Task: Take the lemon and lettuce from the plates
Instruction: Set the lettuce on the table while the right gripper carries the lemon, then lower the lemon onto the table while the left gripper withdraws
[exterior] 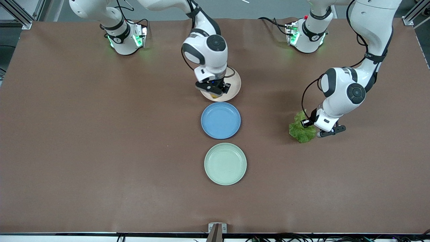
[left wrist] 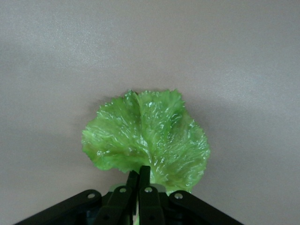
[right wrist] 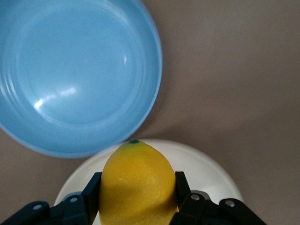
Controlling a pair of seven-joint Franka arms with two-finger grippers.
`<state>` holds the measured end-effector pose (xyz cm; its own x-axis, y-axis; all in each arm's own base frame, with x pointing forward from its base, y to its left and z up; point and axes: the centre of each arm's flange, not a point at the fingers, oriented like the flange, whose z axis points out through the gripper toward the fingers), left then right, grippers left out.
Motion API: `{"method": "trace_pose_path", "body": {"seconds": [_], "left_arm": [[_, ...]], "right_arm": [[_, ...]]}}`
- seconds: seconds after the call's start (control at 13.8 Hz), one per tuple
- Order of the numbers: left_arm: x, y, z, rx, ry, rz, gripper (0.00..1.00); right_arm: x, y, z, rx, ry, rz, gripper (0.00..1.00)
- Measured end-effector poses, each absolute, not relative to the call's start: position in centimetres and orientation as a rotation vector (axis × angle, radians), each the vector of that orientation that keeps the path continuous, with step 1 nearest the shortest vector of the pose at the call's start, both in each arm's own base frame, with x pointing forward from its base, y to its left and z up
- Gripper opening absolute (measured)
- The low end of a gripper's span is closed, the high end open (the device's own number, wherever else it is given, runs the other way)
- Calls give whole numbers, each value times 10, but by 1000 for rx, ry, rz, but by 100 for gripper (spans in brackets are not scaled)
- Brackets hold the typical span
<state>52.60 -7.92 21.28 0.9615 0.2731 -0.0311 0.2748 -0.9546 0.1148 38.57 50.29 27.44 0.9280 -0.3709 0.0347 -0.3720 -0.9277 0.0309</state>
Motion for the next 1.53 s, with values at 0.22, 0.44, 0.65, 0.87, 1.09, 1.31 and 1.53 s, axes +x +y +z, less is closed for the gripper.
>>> {"method": "trace_pose_path", "body": {"seconds": [0.22, 0.44, 0.65, 0.87, 1.09, 1.31, 1.53], "left_arm": [[531, -80, 221, 2995, 373, 13, 32], [544, -74, 259, 2990, 338, 29, 63], [552, -53, 340, 2987, 253, -98, 94], [542, -32, 429, 3002, 201, -108, 100], [533, -29, 498, 3018, 171, -124, 100], [536, -25, 566, 3023, 154, -85, 100], [535, -22, 607, 3053, 139, -48, 100]], "right_arm": [[457, 419, 332, 3031, -495, 9, 66], [518, 314, 337, 3042, -378, -26, 66], [551, 213, 305, 3069, -259, -34, 66], [551, 135, 264, 3097, -190, 8, 66], [544, 99, 243, 3104, -167, 19, 66], [548, 88, 227, 3117, -122, 69, 66], [551, 69, 199, 3120, -109, 79, 66]]}}
